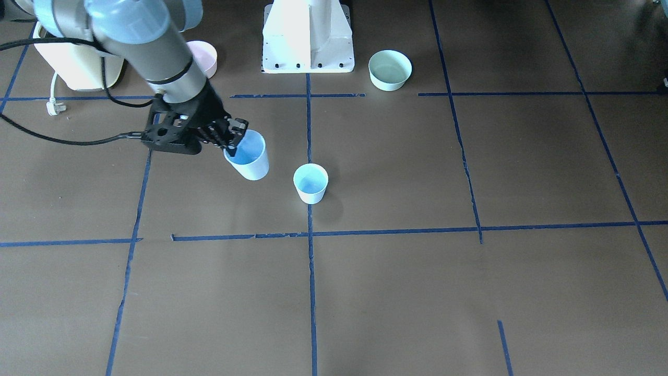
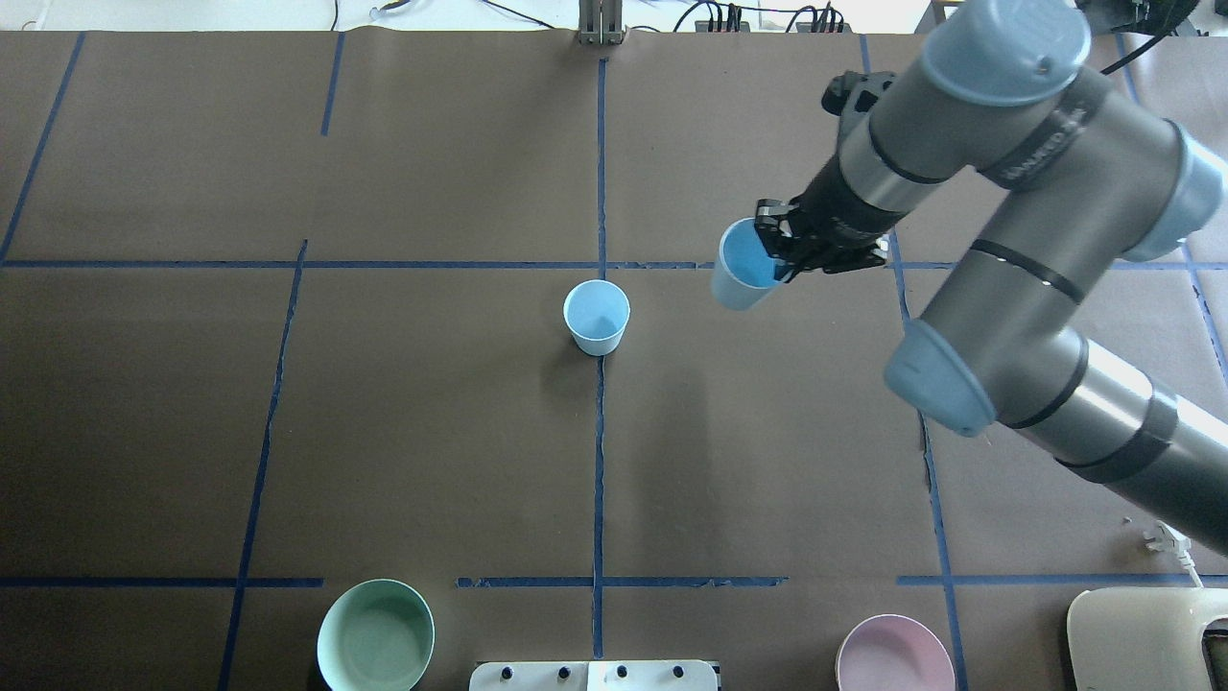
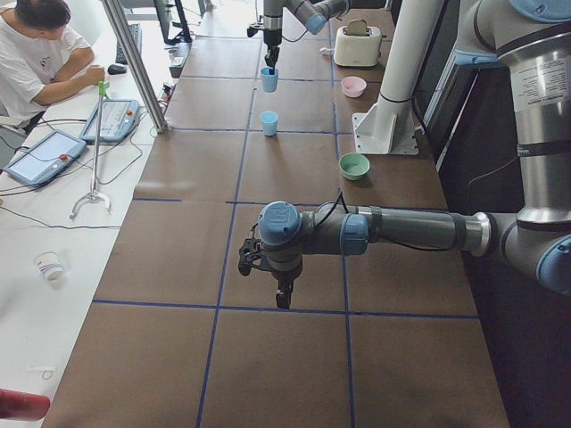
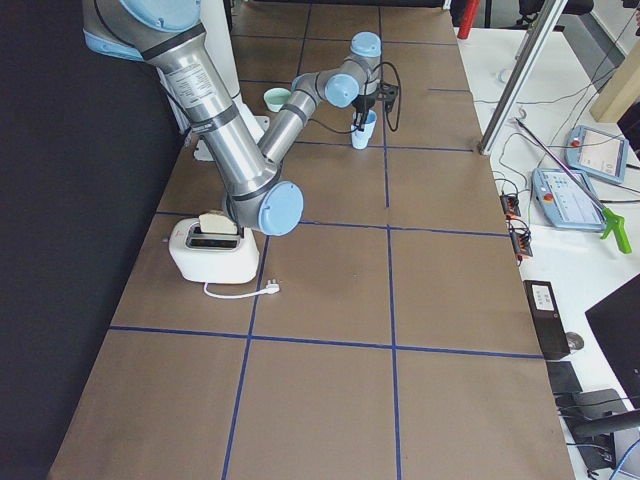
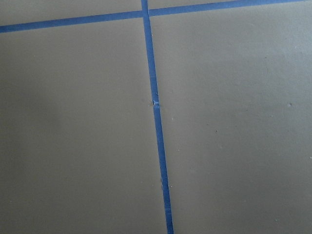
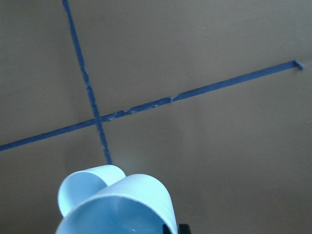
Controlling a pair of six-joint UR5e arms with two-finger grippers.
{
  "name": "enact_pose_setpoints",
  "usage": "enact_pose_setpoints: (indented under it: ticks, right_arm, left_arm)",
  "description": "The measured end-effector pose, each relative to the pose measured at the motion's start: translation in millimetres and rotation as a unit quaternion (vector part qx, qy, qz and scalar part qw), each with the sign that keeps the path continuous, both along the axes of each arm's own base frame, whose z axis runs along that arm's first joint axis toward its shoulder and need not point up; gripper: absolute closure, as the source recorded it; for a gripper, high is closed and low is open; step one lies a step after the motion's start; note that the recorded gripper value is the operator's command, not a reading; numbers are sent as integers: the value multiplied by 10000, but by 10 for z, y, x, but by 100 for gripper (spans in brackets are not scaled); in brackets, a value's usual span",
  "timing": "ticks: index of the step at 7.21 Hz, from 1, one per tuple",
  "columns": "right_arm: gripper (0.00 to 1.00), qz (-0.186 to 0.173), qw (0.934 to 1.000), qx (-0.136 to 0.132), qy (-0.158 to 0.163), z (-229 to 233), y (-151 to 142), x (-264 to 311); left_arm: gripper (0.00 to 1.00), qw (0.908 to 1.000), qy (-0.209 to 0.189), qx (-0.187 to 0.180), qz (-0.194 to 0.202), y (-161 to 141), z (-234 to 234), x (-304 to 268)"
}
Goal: Stack blue cups with both arms
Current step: 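Carry the cup with the right gripper over the centered cup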
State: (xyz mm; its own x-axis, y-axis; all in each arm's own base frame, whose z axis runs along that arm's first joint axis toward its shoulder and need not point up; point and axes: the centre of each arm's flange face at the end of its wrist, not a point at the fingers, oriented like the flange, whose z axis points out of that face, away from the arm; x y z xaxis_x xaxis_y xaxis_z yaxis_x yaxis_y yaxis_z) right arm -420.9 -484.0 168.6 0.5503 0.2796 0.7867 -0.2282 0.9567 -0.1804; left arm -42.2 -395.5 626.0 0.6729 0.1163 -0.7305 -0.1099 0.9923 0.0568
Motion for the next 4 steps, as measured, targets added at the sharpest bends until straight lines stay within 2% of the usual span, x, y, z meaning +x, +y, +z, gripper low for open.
enact_pose_setpoints:
  ticks: [2,4]
  right_arm:
    - [100,270,9995,-24,180,-291,21,-548]
    - [100,276,9991,-11,330,-279,101,-828]
  left_arm:
    - [0,10000,5,5,-1,-1,-7,1]
    - [0,10000,6,3,-5,-1,-10,1]
